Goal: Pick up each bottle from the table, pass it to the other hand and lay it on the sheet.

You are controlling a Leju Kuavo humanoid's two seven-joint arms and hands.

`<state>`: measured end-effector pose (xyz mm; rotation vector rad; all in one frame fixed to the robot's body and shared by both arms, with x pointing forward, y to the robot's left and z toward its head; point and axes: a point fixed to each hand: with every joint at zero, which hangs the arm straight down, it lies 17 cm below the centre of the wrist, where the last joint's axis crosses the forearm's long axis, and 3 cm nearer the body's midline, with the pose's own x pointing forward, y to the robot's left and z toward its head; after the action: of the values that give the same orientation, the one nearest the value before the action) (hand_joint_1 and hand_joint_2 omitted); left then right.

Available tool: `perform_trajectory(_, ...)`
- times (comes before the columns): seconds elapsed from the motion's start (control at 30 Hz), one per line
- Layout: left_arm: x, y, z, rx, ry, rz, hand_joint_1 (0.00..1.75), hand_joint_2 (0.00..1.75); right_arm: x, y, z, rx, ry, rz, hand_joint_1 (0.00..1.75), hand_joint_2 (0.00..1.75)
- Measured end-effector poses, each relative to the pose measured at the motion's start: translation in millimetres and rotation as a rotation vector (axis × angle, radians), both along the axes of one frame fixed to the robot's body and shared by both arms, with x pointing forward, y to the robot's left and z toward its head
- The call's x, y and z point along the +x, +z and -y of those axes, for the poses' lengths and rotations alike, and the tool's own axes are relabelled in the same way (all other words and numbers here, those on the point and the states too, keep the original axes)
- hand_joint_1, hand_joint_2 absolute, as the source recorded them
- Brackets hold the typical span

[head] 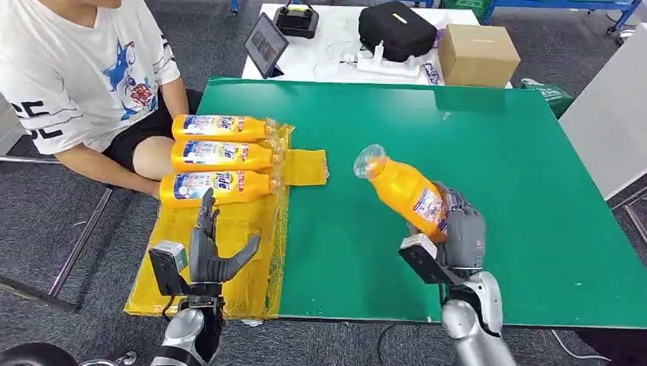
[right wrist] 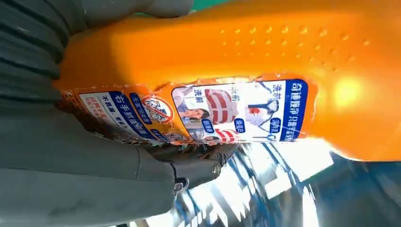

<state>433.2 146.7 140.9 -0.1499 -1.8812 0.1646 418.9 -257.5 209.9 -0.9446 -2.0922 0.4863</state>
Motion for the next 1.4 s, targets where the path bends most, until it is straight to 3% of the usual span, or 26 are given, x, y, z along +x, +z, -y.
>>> perform_trajectory(0.23,-1.2,4.0,12.5,-0.046,-0.053,-0.005,0.00,1.75,-14.3,35.1,-2.5,0.071,-0.026,0.121,1.75,1.75)
perform_trajectory(0.37,-9.0,9.1,44.0,-0.209,-0.249,-0.036,0.00,1.75,-27.5,45.5,-6.5,0.088,-0.005,0.193,1.75,1.75)
perform_trajectory(0.5,-25.2,27.0,74.2,-0.306,-0.436,-0.006,0.00,1.75,-31.8,30.8,-31.1,0.130,0.106,0.149,1.75,1.75)
perform_trajectory(0.7,-46.2,42.9,103.0,-0.325,-0.595,0.032,0.00,1.75,-34.3,-16.0,-95.5,0.206,0.265,0.016,1.75,1.75)
perform_trajectory(1.13,-56.6,47.0,128.1,-0.233,-0.680,0.051,0.00,1.75,-46.9,-70.4,-218.9,0.206,0.492,-0.172,1.75,1.75)
perform_trajectory(1.4,-51.2,42.4,127.9,-0.172,-0.660,0.054,0.00,1.75,-40.6,-82.7,-258.1,0.204,0.557,-0.247,1.75,1.75)
